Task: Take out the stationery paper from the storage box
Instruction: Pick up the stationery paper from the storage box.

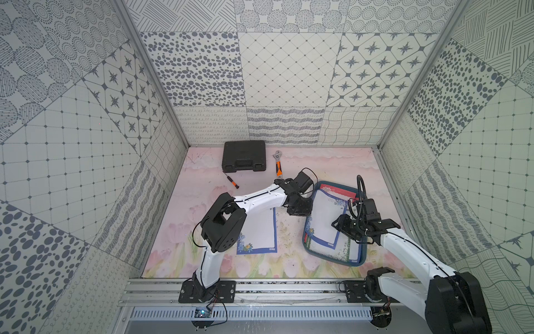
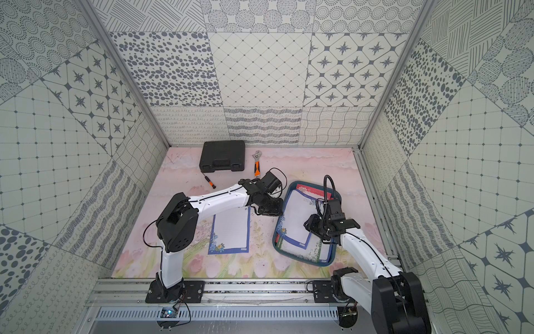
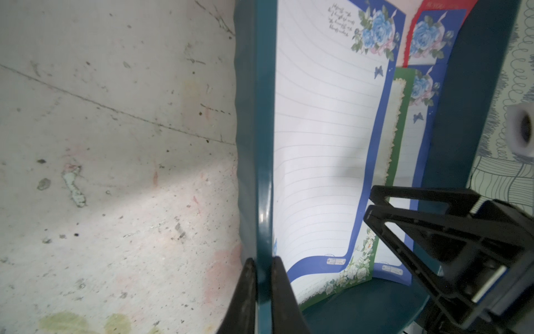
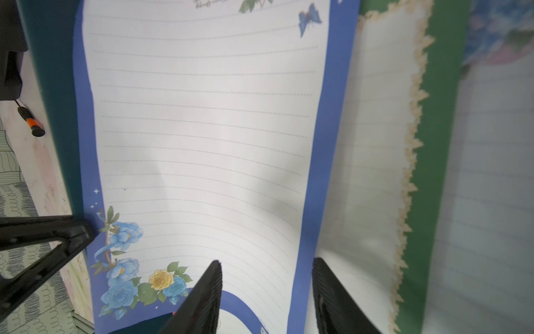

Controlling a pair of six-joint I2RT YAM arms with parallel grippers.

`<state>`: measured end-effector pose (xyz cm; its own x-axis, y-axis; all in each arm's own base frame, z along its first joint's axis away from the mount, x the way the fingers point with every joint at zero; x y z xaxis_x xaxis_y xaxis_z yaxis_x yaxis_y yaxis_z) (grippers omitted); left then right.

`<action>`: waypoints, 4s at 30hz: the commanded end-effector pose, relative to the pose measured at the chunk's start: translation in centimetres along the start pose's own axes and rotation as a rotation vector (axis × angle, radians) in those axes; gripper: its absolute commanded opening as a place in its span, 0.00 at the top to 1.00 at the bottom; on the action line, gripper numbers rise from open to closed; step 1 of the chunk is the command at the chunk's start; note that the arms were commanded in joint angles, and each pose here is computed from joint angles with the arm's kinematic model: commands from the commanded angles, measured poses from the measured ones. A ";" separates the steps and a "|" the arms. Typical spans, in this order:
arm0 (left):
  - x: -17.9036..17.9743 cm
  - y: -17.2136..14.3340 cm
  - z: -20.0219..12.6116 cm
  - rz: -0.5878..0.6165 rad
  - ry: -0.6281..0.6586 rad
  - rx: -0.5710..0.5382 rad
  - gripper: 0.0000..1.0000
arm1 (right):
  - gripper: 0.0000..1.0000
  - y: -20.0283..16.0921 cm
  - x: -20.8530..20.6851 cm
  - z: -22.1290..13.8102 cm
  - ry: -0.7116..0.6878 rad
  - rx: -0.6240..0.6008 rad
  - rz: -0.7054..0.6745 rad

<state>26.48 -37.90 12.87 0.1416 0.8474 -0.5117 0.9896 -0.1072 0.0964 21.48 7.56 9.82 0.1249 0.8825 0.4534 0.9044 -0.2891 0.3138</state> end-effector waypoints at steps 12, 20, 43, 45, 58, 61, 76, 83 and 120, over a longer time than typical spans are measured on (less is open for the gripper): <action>0.4 -0.5 0.5 0.003 0.034 0.033 0.94 | 0.51 1.5 1.7 -0.7 0.133 -0.081 0.022; 0.2 -0.4 0.7 0.000 0.027 0.040 0.94 | 0.56 1.4 1.8 -0.3 0.181 -0.091 0.064; -0.1 -0.4 1.2 -0.006 0.023 0.052 0.95 | 0.72 1.0 1.6 1.2 0.225 -0.059 0.165; -0.1 -0.4 1.0 -0.004 0.025 0.050 0.95 | 0.72 1.1 1.6 1.1 0.227 -0.061 0.164; -0.2 -0.6 1.2 -0.007 0.022 0.054 0.95 | 0.61 0.3 0.1 1.8 0.117 -0.011 0.172; -0.2 -0.5 1.1 -0.008 0.022 0.055 0.95 | 0.64 0.2 0.2 2.1 0.124 0.008 0.173; -0.5 -0.3 0.8 0.003 0.024 0.038 0.89 | 0.85 0.4 0.3 0.6 0.097 -0.030 0.148; -1.0 0.5 -0.2 0.032 0.029 -0.017 0.66 | 0.94 0.7 0.7 -0.9 0.075 -0.025 0.115; -5.6 0.5 -17.3 0.544 -0.137 -0.566 0.55 | 0.95 3.4 14.3 -22.4 0.434 -0.352 -0.701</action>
<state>25.96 -34.30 26.83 0.4904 0.7420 -0.4571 0.7965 -0.1688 0.5805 18.16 9.52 32.54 -0.4427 0.8114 0.3816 0.7059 0.0529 0.7064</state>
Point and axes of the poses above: each gripper's point midway between its finger pads, its own z axis out along the fingers, its own x axis along the line the jaws close on, y = z × x, the point moved 5 cm from there along -z, back along the fingers, and after that the axes turned 10 degrees about -z, right-handed, at the moved point
